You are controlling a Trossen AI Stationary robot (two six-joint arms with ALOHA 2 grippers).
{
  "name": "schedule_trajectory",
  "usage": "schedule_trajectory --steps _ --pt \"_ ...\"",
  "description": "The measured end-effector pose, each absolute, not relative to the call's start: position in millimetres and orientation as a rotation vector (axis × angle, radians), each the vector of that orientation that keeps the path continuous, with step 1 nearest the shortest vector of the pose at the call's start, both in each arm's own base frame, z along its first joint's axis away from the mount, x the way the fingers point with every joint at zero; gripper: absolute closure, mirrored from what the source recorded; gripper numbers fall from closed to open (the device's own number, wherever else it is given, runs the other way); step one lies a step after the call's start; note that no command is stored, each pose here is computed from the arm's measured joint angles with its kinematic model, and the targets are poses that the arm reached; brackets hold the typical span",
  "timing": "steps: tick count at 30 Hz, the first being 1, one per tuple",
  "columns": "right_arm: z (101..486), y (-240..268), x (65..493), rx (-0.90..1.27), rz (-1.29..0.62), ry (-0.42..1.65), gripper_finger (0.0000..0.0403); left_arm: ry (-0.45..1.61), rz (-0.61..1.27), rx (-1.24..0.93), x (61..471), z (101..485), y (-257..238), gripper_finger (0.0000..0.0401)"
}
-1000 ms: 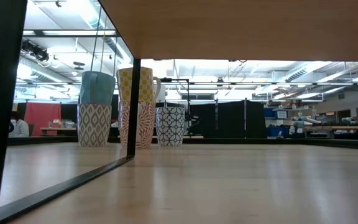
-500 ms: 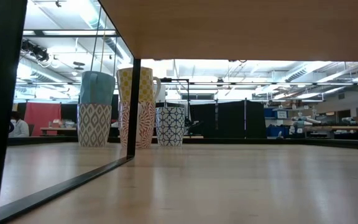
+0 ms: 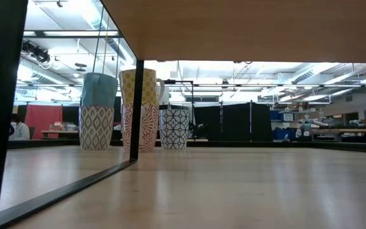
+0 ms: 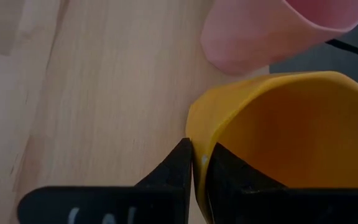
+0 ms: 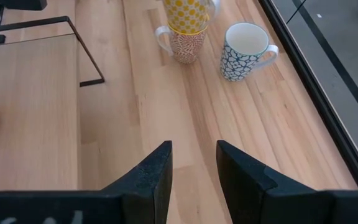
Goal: Place coffee mugs
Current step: Put the yellow mug on the shelf
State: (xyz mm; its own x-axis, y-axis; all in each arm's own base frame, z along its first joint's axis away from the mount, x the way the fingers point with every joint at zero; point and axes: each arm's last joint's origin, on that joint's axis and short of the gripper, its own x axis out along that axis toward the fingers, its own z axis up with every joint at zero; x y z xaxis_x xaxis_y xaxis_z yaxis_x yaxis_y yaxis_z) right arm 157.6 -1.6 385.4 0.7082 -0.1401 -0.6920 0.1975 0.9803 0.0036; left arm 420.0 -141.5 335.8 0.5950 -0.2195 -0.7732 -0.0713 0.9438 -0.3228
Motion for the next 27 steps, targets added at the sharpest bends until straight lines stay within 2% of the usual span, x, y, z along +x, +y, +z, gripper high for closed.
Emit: schedule_trajectory --steps 9,19,27 --pt "385.4 -1.6 157.6 0.079 -0.187 0.762 0.0273 0.934 -0.088 -0.339 420.0 335.8 -141.5 0.0358" --pt "385.4 -1.6 157.6 0.079 -0.188 0.761 0.0272 0.913 -0.097 -0.345 421.5 337.4 -142.1 0.0297" --pt "385.4 -1.6 157.6 0.061 -0.181 0.763 0.0272 0.874 -0.128 -0.305 424.0 339.6 -142.8 0.0287"
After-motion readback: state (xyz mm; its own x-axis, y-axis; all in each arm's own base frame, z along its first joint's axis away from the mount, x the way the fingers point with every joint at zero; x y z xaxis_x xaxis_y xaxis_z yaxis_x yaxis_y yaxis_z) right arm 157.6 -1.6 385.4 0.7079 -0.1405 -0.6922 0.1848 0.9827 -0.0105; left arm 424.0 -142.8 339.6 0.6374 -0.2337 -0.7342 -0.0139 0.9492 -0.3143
